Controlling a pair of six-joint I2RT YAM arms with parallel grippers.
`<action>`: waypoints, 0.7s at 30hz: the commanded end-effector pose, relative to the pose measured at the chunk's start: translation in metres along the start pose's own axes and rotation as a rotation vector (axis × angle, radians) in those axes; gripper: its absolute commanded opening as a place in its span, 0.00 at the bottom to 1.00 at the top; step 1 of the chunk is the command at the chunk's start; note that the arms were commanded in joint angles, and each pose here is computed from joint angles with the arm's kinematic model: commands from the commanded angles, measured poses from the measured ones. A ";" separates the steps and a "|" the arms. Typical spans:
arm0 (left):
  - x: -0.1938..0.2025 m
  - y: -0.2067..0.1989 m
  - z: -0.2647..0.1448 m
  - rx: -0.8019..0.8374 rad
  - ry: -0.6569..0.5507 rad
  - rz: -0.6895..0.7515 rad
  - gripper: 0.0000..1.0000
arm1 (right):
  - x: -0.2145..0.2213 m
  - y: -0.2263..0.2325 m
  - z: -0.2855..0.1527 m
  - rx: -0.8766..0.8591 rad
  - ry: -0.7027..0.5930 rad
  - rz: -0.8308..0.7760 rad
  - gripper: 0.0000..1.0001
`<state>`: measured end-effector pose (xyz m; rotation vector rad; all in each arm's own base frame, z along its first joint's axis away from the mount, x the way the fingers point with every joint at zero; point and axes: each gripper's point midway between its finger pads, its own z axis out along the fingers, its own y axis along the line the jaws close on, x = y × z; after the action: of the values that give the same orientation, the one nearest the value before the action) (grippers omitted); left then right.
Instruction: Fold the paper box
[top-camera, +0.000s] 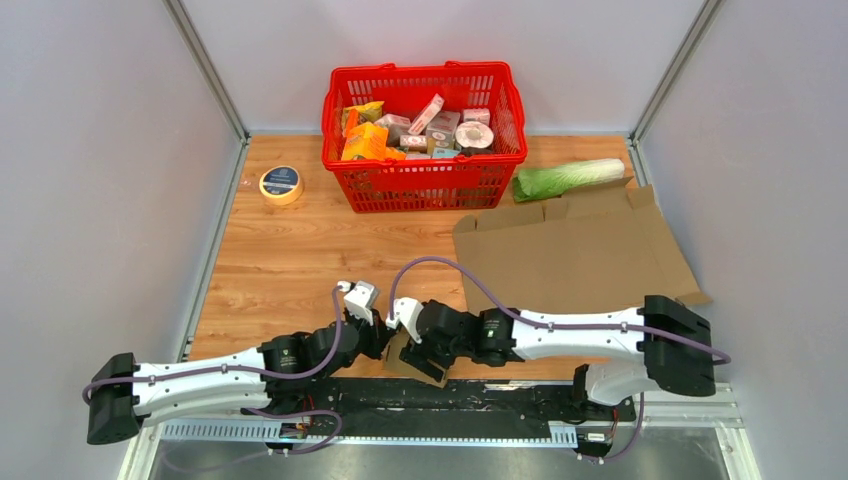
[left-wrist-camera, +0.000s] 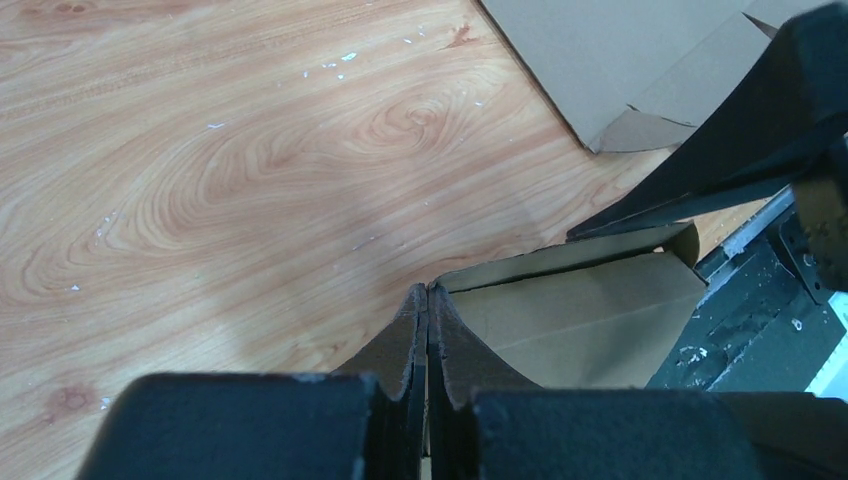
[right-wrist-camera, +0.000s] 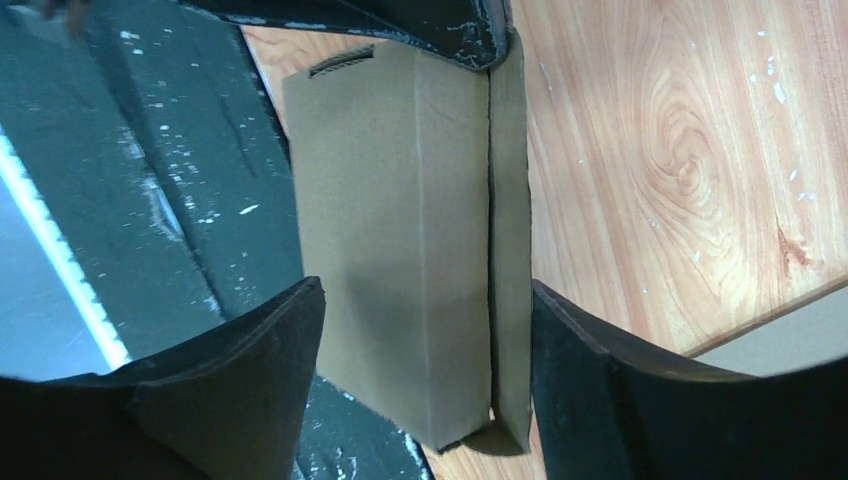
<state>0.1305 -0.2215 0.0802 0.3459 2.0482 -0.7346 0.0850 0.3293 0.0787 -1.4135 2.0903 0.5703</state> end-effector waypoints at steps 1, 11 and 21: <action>0.006 0.003 0.001 -0.006 -0.002 -0.005 0.00 | -0.005 -0.009 0.010 0.114 0.008 -0.077 0.66; 0.005 0.009 0.002 -0.049 -0.010 -0.031 0.07 | 0.000 -0.023 0.033 0.280 0.021 -0.123 0.39; -0.011 0.025 -0.027 -0.063 -0.077 -0.137 0.39 | 0.016 -0.026 0.053 0.267 0.006 -0.100 0.43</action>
<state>0.1394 -0.1932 0.0882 0.1867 2.0148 -0.6964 0.1041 0.3623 0.0623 -1.3416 1.9577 0.3564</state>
